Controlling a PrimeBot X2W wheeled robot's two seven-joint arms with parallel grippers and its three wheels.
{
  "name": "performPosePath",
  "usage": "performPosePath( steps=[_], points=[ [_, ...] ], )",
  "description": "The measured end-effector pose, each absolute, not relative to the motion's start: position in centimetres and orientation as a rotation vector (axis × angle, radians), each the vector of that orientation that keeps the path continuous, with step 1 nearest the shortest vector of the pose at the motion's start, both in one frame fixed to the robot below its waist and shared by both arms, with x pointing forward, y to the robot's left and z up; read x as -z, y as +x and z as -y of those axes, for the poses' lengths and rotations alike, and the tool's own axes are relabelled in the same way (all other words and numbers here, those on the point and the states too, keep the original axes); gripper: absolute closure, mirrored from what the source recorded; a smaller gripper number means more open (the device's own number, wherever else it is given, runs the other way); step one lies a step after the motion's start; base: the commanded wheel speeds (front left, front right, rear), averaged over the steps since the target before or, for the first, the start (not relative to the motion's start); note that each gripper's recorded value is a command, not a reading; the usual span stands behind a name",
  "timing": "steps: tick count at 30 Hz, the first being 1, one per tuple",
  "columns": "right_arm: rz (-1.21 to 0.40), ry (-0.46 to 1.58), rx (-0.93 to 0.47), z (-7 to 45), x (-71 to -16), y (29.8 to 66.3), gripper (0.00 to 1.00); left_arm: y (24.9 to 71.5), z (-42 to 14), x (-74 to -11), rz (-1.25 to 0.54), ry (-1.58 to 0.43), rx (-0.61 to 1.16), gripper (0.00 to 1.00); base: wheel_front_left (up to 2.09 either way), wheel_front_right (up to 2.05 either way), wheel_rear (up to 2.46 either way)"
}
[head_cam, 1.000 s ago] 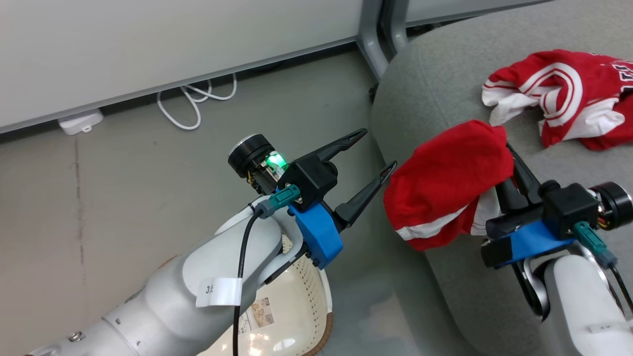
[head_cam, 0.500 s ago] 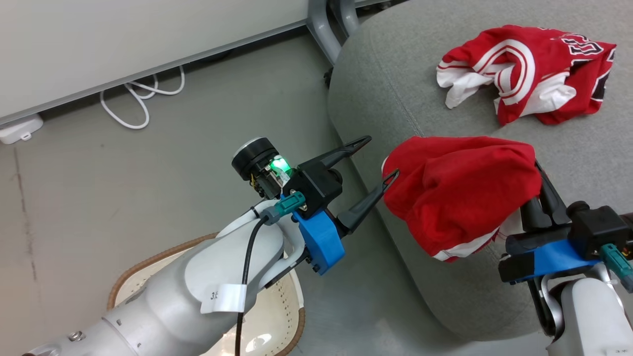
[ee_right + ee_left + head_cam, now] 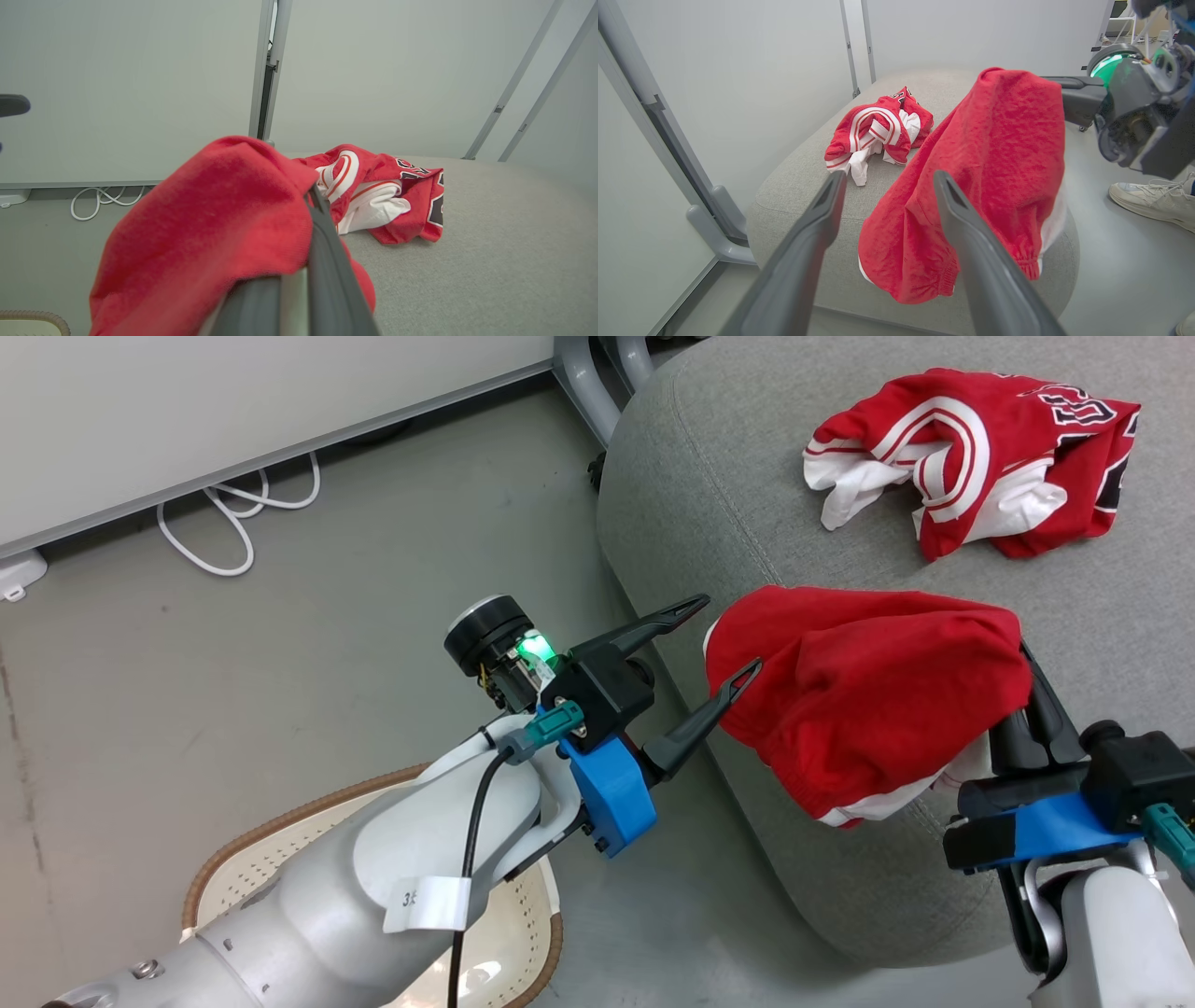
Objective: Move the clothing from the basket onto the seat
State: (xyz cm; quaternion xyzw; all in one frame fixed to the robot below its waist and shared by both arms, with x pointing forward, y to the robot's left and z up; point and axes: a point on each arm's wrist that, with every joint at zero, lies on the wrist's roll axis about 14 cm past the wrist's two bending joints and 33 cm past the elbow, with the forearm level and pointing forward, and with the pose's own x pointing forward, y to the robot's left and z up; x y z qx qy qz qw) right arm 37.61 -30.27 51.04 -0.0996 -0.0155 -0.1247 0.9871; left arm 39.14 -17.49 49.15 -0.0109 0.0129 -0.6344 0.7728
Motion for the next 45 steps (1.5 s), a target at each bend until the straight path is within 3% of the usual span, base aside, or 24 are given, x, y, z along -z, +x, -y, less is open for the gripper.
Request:
performPosePath(
  steps=[6, 17, 28, 34, 40, 45],
  points=[
    [0.079, -0.216, 0.233, 30.0, -52.5, 39.4, 1.00, 39.5, 17.1, -48.7, -0.029, -0.023, 1.370, 0.00, 0.00, 0.00, 0.00],
    [0.329, -0.311, 0.207, 30.1, -61.0, 46.6, 1.00, 42.4, 16.2, -46.8, -0.028, -0.023, 1.351, 0.00, 0.00, 0.00, 0.00],
    [0.598, -0.407, 0.373, 36.4, -70.4, 51.8, 1.00, 46.0, 15.1, -42.4, -0.051, -0.026, 1.342, 0.00, 0.00, 0.00, 0.00],
    [0.554, -0.459, 0.494, 41.6, -69.1, 52.8, 1.00, 47.1, 14.4, -39.5, -0.080, -0.045, 1.337, 0.00, 0.00, 0.00, 0.00],
    [0.413, -0.428, 0.631, 46.7, -63.7, 52.0, 1.00, 47.7, 13.7, -37.4, -0.107, -0.057, 1.327, 0.00, 0.00, 0.00, 0.00],
    [0.249, -0.395, 0.663, 47.8, -57.6, 51.1, 1.00, 47.6, 13.7, -36.4, -0.121, -0.069, 1.331, 0.00, 0.00, 0.00, 0.00]
  ],
)
